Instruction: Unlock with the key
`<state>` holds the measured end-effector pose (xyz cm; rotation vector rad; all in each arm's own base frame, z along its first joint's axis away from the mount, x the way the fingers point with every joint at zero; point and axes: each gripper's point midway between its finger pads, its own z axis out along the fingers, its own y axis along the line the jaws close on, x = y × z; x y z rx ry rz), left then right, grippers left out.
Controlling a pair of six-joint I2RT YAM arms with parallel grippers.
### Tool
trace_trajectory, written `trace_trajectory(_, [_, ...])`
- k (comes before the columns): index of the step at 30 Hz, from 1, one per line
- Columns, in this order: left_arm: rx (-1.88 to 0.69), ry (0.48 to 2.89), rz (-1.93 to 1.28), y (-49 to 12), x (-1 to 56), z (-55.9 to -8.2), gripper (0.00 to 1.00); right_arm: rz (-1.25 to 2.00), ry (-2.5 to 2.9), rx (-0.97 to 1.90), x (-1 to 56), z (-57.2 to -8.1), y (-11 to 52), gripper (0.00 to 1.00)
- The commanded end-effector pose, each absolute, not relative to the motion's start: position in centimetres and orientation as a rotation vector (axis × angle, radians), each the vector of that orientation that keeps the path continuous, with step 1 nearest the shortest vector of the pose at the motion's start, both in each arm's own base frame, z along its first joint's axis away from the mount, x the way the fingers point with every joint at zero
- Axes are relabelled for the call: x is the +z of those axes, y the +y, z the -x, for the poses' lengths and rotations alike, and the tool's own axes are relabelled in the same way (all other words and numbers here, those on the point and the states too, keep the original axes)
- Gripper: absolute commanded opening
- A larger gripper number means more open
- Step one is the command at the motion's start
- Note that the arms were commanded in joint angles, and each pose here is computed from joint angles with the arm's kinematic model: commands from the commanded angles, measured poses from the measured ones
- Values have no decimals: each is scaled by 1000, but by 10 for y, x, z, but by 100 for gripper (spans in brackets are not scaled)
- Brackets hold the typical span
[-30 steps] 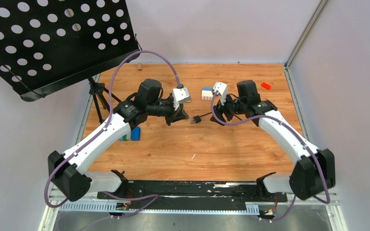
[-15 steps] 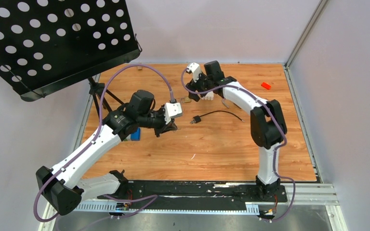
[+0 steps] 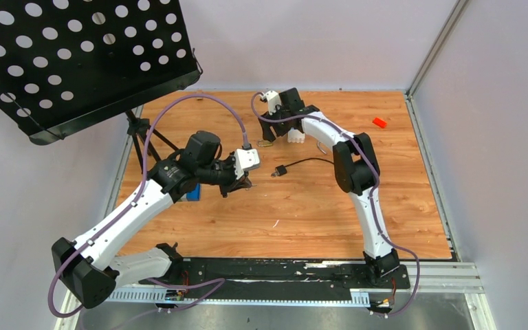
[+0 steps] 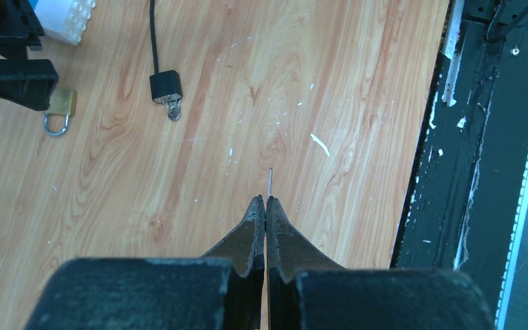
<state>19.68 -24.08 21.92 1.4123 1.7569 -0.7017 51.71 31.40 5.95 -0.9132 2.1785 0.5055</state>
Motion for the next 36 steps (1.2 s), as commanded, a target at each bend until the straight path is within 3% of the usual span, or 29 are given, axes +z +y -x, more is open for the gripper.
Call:
trace_trajectory(1, [-674,1698,-1405,-241,229,-200,0,865,2213,569,58,-514,326,67])
trace_trajectory(17, [-665,1681,-1390,-238,232,-199,0,882,2308,469,14,-502,327,60])
trace_trajectory(31, [-661,1662,-1378,-237,239,-198,0,918,2355,398,6,-476,303,24])
trace_trajectory(36, [-659,1653,-1375,-237,242,-197,0,920,2382,433,13,-453,296,19])
